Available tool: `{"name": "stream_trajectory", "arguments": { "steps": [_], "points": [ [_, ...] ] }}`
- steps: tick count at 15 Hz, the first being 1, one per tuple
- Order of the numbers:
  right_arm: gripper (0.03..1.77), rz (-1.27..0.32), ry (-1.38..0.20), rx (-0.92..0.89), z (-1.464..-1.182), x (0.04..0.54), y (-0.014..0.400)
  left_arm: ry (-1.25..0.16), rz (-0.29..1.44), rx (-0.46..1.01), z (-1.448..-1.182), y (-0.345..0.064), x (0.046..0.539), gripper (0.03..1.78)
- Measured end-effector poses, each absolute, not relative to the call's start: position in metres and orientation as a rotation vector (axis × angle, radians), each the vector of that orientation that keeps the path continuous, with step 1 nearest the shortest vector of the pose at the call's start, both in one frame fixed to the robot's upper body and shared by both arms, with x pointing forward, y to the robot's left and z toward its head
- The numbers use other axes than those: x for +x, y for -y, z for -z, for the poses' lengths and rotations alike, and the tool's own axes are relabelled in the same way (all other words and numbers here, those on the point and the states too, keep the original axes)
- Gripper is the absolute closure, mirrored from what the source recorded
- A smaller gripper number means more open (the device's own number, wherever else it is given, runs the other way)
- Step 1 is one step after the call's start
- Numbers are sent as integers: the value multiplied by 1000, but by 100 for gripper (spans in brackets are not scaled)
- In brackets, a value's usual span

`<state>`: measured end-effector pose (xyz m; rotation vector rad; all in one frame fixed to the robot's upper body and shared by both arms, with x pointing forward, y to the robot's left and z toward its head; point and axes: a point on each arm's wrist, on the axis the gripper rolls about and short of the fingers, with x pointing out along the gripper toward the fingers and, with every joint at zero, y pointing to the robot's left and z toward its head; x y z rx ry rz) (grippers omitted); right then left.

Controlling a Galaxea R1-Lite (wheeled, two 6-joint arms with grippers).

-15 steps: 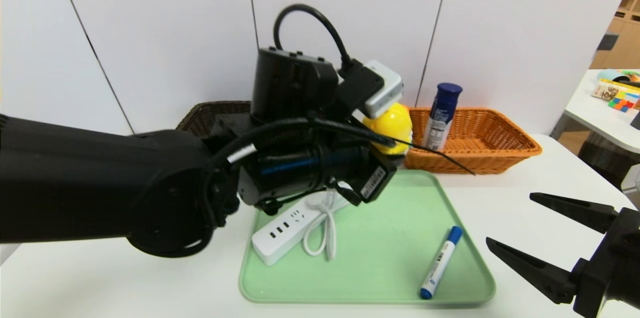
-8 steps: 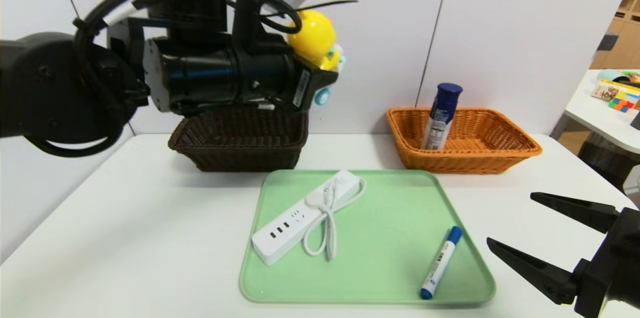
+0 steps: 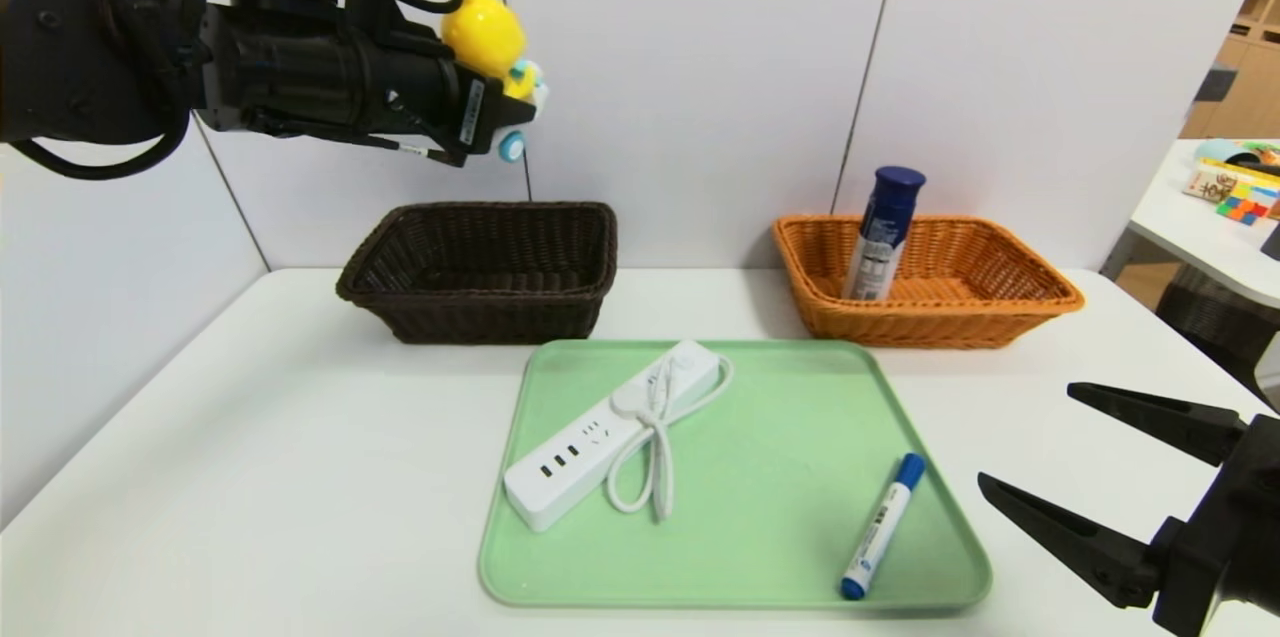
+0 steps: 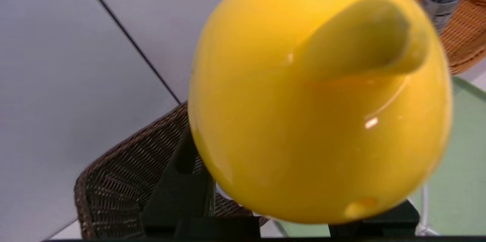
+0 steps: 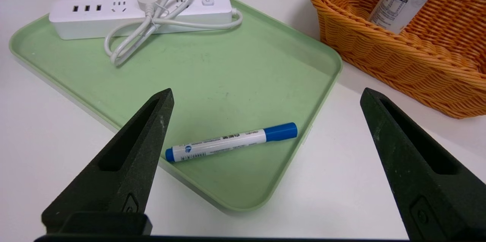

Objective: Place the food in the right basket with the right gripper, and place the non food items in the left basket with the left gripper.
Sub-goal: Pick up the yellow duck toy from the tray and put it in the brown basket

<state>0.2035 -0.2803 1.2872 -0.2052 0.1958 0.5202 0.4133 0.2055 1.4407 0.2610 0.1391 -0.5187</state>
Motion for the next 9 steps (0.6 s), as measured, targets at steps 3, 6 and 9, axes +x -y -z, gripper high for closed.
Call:
{"name": "stream_trajectory", "arguments": {
  "steps": [3,6,9],
  "points": [
    [10,-520,-194,-205,-1287,203,280,-192,463,261,-1442,-222,431,106],
    [10,-520,-193,-205,-1287,203,280,-290,419,259,-1432,-236,449,106],
    [10,-519,-192,-204,-1288,203,281,-357,381,253,-1414,-246,468,106]
  ]
}}
